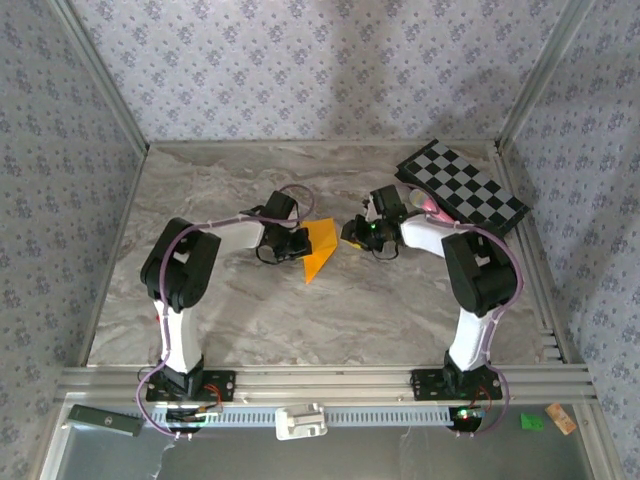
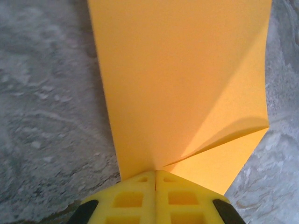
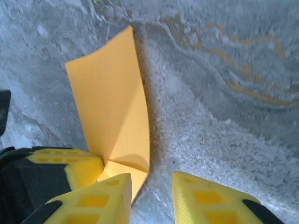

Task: Fold a paper plane with a square sheet of paper (pick it up from the middle)
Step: Turn over the paper at the center of the table, then rotate the paper at the center of the table.

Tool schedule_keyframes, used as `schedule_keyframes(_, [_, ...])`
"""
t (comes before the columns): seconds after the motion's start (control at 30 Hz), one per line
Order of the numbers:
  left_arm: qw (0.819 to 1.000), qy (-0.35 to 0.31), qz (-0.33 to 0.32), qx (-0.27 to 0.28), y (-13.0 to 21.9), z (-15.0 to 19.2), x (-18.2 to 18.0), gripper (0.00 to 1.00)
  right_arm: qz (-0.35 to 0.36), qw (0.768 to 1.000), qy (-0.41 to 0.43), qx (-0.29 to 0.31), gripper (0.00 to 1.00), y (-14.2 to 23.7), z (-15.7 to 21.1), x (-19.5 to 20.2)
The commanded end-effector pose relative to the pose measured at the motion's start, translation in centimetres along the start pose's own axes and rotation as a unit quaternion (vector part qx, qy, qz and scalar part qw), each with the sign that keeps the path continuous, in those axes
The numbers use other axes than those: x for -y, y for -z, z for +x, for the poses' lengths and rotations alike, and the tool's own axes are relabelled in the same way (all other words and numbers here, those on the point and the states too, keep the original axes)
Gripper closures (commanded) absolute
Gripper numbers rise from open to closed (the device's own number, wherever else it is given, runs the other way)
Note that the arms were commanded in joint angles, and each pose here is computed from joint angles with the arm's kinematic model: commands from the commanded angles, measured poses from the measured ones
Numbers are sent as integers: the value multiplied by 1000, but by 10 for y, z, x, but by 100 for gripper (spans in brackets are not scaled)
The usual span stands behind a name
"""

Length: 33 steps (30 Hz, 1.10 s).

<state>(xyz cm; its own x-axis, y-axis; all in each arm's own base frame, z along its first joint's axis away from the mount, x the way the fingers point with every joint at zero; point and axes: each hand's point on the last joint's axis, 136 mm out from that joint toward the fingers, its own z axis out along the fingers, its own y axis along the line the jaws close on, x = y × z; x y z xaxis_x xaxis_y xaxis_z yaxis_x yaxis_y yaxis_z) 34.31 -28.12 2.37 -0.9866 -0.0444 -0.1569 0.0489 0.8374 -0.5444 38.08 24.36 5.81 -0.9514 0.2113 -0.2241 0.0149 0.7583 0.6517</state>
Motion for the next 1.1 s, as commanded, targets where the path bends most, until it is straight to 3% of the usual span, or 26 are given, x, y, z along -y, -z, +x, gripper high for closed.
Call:
schedule_keyframes(0.0, [996,-71,2,-46,-6,17,-3,99,9,998,63,-26,73,-3,-1,-6])
schedule_keyframes(0.2, [991,-121,15,-60,-6,19,2,99,-11,995,90,-51,79,-29,-16,-27])
schedule_keyframes(0.53, [993,-110,17,-36,-1,10,7,98,23,993,83,-80,83,-69,-12,-22])
schedule_keyframes(0.87, [999,-39,-5,30,29,3,26,85,174,982,-54,-40,84,-57,12,46])
schedule_keyframes(1.07, [999,-20,-5,39,30,16,32,83,203,972,-117,4,84,-44,15,56])
